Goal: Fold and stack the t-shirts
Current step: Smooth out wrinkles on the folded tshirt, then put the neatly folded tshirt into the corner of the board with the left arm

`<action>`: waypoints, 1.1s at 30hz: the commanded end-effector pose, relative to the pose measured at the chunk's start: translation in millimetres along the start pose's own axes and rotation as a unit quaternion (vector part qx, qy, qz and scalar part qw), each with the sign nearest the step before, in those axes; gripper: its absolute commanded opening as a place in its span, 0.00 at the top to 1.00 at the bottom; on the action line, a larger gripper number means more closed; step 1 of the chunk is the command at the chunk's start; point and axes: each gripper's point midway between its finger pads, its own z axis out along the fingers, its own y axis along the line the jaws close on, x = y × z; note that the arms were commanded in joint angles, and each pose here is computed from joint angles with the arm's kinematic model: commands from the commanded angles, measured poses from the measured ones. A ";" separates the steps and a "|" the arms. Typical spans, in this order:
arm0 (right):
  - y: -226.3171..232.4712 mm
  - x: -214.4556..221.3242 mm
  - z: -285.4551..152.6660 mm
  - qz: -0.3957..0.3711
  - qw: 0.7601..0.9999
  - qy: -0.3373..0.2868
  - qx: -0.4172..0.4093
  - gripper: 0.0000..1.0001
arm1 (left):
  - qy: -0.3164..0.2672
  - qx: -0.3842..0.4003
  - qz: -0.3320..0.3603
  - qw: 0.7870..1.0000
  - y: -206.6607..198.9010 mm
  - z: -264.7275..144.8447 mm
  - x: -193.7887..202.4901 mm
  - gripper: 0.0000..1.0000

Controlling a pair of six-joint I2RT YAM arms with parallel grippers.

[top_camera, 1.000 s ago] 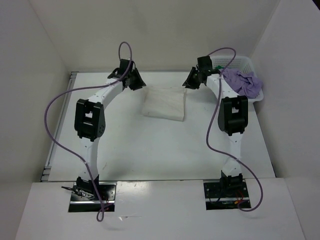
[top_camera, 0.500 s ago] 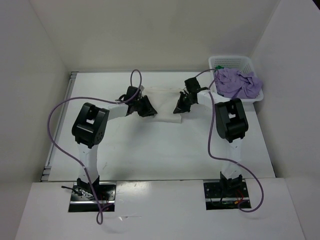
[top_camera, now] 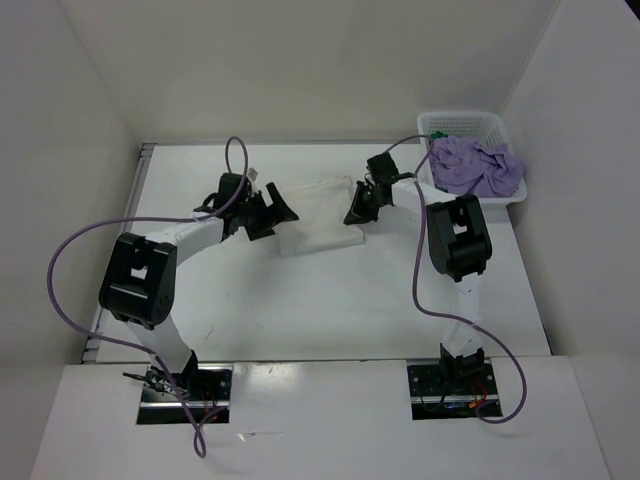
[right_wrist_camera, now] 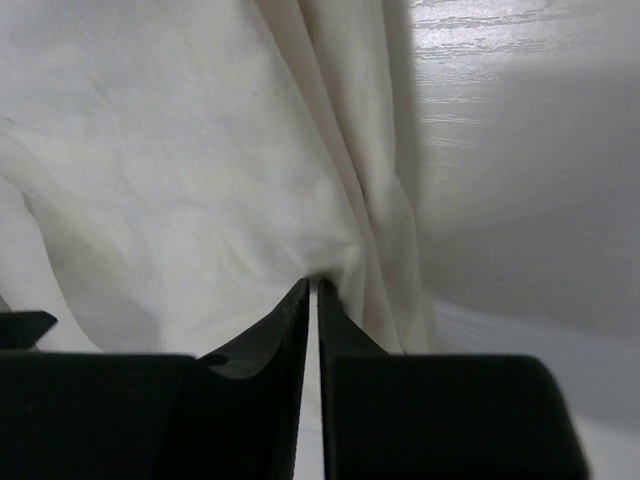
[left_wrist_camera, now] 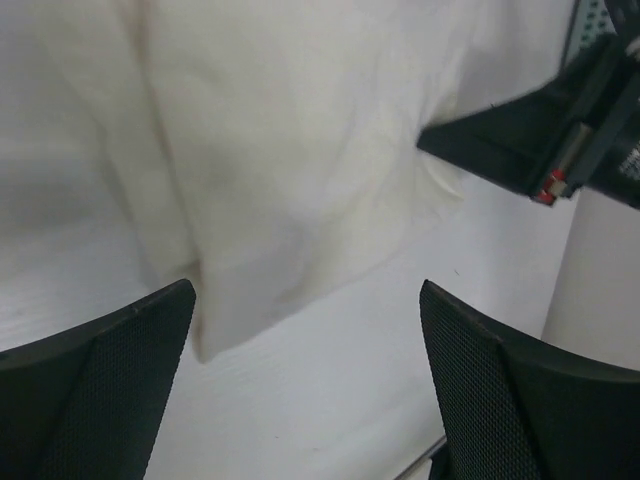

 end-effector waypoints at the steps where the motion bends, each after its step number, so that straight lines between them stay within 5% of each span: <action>1: 25.4 -17.0 -25.2 -0.037 0.999 -0.032 -0.014 0.84 | -0.009 -0.040 0.002 0.999 27.5 2.2 -15.6 0.00; 3: 32.5 -18.4 -36.3 -0.045 0.998 -0.036 -0.022 0.68 | -0.006 -0.057 -0.006 0.998 42.9 10.9 -14.7 0.05; 6: 44.5 -22.3 -57.9 -0.051 0.997 -0.053 -0.033 0.54 | 0.005 -0.074 -0.008 0.997 56.7 27.1 -13.0 0.27; 18: 77.4 -3.4 -122.8 -0.069 0.990 -0.082 -0.094 0.50 | 0.008 -0.074 -0.030 0.997 66.5 94.6 -43.2 0.80; 24: 53.8 20.1 -127.7 -0.064 0.993 -0.076 -0.065 0.49 | -0.081 -0.096 -0.026 0.992 69.1 81.6 -143.8 0.86; 28: 36.8 36.5 -128.4 -0.059 0.995 -0.065 -0.054 0.49 | -0.154 -0.134 -0.079 0.976 140.5 23.9 -216.2 0.87; 33: 29.6 49.9 -127.6 -0.056 0.996 -0.051 -0.053 0.49 | -0.219 -0.173 -0.159 0.947 219.9 -45.5 -247.4 0.86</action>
